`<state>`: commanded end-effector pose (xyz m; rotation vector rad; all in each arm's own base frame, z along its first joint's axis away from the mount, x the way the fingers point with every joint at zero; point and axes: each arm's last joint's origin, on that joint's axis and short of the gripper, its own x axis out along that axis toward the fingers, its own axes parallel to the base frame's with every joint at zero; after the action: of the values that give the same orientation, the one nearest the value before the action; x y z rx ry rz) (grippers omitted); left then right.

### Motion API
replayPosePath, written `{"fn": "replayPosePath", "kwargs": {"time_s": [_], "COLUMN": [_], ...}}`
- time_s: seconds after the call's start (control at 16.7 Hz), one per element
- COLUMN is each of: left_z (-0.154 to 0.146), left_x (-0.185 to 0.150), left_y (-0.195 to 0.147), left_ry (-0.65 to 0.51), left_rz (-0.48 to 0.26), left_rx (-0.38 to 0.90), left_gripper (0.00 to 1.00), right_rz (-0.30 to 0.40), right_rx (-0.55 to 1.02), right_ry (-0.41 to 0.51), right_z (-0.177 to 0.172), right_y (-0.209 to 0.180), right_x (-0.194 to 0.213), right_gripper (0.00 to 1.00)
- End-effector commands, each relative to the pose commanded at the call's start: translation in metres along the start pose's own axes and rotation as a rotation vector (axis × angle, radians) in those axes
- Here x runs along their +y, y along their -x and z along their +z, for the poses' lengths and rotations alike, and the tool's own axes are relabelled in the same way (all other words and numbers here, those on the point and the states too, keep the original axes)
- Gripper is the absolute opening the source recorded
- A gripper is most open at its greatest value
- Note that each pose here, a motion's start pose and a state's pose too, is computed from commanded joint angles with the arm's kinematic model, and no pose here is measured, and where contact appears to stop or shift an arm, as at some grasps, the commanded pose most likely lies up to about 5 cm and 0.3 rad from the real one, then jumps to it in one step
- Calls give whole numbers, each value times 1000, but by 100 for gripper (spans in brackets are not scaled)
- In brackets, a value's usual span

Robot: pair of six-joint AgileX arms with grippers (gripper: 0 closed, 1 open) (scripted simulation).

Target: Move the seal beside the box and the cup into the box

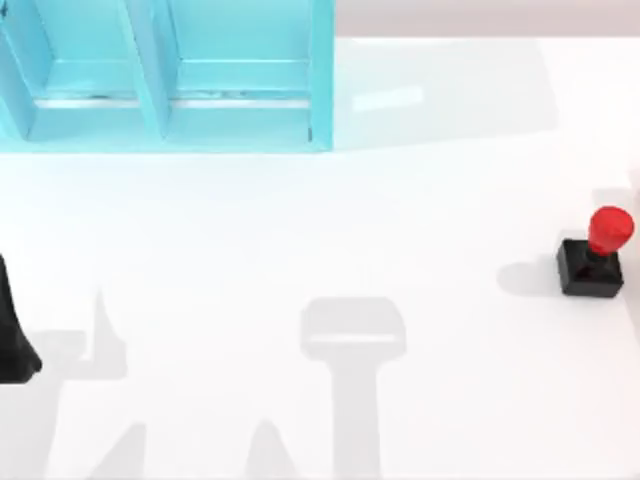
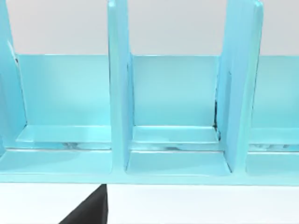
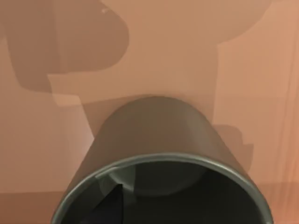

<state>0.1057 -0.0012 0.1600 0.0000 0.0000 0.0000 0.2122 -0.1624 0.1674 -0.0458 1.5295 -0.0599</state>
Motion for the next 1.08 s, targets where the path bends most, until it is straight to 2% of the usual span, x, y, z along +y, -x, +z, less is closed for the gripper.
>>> {"fn": "replayPosePath", "kwargs": {"time_s": [0.42,0.84,0.96,1.08], "left_z": [0,0,0,0], "left_x": [0,0,0,0], "left_y": [0,0,0,0], "left_ry": [0,0,0,0], "left_rz": [0,0,0,0], "left_rx": [0,0,0,0], "left_gripper": [100,100,100,100], "right_rz": [-3,-94,-90,-56], "right_rx": [-3,-69,-62,-34], "right_ry": [5,-11,-24,-21], "right_z": [2,3,0,0], "right_y": [4,79,94,98], "right_x": [0,-4,-5,-6], "right_gripper": [100,100,100,100]}}
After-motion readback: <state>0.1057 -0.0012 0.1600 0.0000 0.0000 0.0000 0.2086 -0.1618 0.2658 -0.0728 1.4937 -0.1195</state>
